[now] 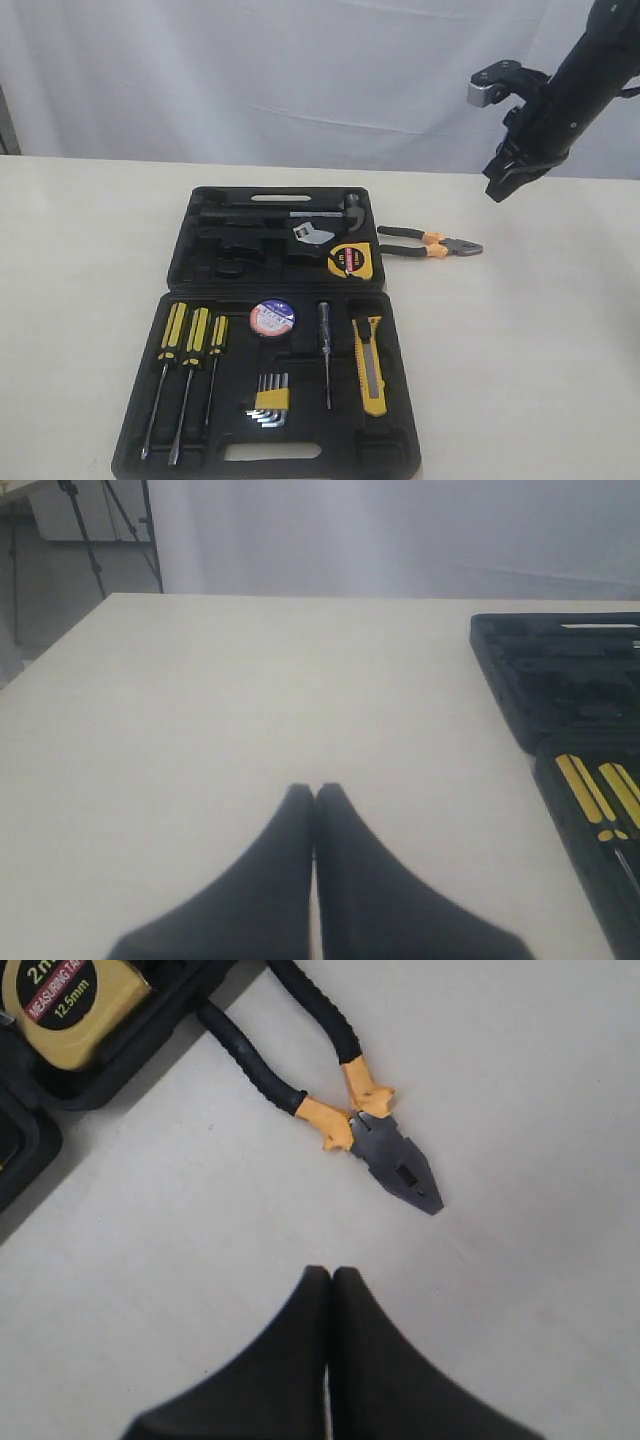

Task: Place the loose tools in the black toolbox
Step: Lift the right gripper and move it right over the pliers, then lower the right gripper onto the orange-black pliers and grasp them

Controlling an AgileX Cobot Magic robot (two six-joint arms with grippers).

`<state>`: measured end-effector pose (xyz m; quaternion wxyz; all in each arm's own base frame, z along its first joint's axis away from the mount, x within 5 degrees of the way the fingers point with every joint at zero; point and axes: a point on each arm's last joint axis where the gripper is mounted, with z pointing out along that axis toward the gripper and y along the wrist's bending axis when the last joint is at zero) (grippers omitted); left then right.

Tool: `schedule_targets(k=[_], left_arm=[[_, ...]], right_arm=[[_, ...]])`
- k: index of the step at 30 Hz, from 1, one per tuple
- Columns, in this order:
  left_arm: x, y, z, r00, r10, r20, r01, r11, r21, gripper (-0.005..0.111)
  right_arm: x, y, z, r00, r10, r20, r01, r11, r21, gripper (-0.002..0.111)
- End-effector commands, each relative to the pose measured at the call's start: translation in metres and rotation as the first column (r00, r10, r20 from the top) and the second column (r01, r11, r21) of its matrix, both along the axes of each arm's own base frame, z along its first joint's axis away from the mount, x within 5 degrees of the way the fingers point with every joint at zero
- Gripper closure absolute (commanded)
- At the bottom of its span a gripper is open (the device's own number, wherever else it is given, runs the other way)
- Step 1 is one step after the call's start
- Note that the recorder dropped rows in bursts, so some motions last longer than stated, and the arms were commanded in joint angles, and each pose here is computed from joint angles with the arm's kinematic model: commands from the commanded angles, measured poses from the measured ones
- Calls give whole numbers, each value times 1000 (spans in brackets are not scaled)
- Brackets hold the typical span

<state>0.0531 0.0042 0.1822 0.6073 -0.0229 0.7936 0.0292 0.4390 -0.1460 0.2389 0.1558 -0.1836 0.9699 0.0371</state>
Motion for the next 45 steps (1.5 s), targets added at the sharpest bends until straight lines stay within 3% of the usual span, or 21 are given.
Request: schedule_targets(k=[1,15,21,25,28,32,36,41,45], left_arm=[[0,-1,0,1000,-5,9,5,1000,-11,107],[0,-1,0,1000,-5,9,5,1000,-11,107],[0,-1,0,1000,-5,9,5,1000,-11,107],[0,-1,0,1000,-5,9,5,1000,-11,107],[0,-1,0,1000,-5,9,5,1000,-11,107],[0,-1,0,1000,-5,9,5,1000,-11,107],[0,-1,0,1000,-5,9,5,1000,-11,107],[0,-1,0,1000,-5,9,5,1000,-11,107],[0,-1,0,1000,-5,9,5,1000,-11,107]], right_arm=[[2,-3,-12,1000,-10,-22,10,1000,11,109],[4,-7,-23,999,24,-49,-24,1000,-17,109],[12,-7,-24,969,242,43,-236,964,-124,109],[20,3,-26,891,447,76,-427,884,-192,109],[24,12,-30,761,647,60,-611,744,-269,109],[34,23,-29,706,705,74,-643,681,-349,108],[38,31,-34,711,699,79,-637,687,-350,90],[42,35,-48,735,674,76,-625,716,-312,52],[43,36,-56,756,650,77,-609,741,-281,49]])
